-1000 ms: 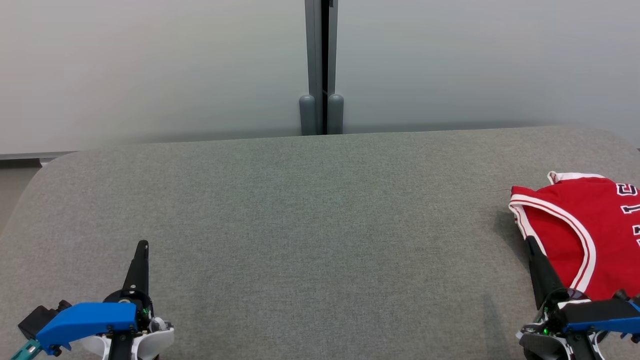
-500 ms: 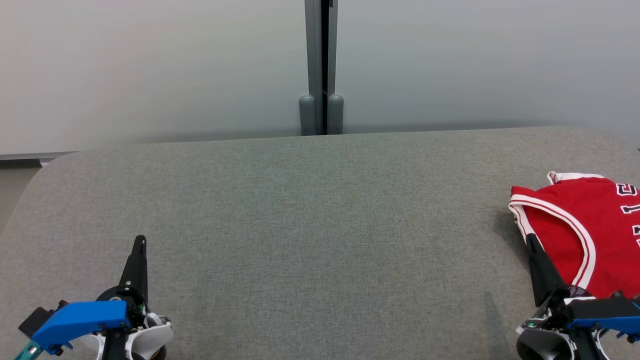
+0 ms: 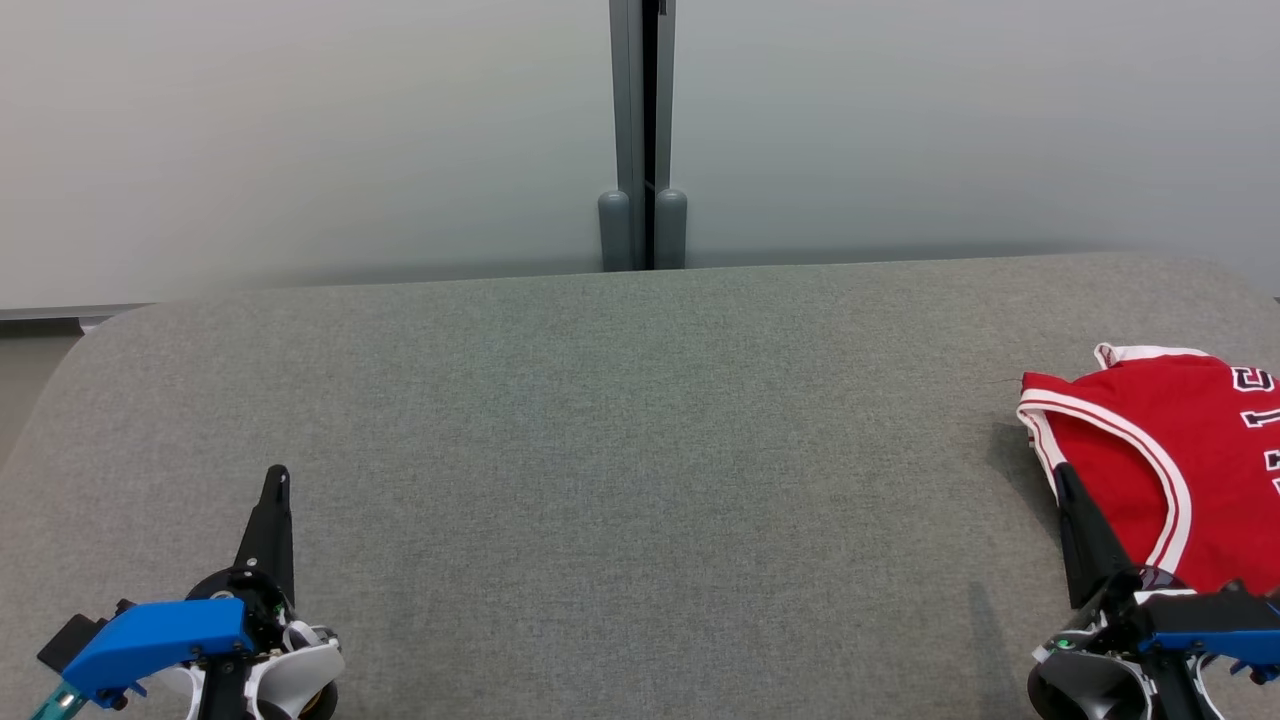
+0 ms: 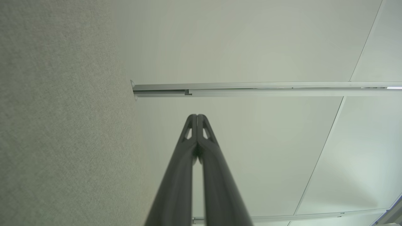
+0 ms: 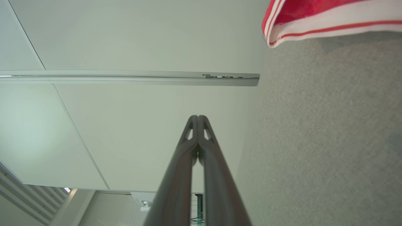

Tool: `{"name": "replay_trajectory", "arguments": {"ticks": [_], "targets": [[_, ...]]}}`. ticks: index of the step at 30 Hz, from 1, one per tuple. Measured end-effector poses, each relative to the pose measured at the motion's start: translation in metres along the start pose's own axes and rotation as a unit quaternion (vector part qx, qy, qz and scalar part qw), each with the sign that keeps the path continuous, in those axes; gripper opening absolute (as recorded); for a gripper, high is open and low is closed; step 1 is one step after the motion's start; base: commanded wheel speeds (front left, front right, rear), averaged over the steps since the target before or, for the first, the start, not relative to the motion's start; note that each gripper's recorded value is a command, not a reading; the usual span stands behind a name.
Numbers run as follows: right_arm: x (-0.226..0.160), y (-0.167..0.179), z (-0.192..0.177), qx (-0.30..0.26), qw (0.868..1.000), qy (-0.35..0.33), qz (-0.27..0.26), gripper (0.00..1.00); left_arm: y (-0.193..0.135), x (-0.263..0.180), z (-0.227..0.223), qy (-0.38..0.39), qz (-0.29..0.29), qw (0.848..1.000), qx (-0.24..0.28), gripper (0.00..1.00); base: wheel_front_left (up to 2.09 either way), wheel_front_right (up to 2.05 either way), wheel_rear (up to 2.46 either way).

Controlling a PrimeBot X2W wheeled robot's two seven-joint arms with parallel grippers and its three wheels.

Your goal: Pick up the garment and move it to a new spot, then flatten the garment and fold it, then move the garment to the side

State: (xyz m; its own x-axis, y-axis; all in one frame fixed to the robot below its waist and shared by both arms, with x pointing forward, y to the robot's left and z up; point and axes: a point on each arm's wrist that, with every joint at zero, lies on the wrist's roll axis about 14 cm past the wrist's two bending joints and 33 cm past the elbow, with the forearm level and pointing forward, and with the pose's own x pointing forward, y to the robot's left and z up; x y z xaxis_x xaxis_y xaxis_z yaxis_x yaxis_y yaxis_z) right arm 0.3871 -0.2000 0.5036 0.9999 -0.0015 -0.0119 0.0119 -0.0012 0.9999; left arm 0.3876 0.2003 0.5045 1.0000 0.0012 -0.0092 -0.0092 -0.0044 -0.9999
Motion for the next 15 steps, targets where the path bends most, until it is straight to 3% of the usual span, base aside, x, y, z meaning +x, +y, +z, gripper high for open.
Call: {"name": "replay_trajectory", "arguments": {"ticks": [15], "targets": [[0.0,-0.0001,0.0003,0.001,1.0,0.0,0.0,0.0,0.0001,0.0,0.0001,0.0,0.0,1.0,0.0,0.0,0.0,0.0,0.0]]}}
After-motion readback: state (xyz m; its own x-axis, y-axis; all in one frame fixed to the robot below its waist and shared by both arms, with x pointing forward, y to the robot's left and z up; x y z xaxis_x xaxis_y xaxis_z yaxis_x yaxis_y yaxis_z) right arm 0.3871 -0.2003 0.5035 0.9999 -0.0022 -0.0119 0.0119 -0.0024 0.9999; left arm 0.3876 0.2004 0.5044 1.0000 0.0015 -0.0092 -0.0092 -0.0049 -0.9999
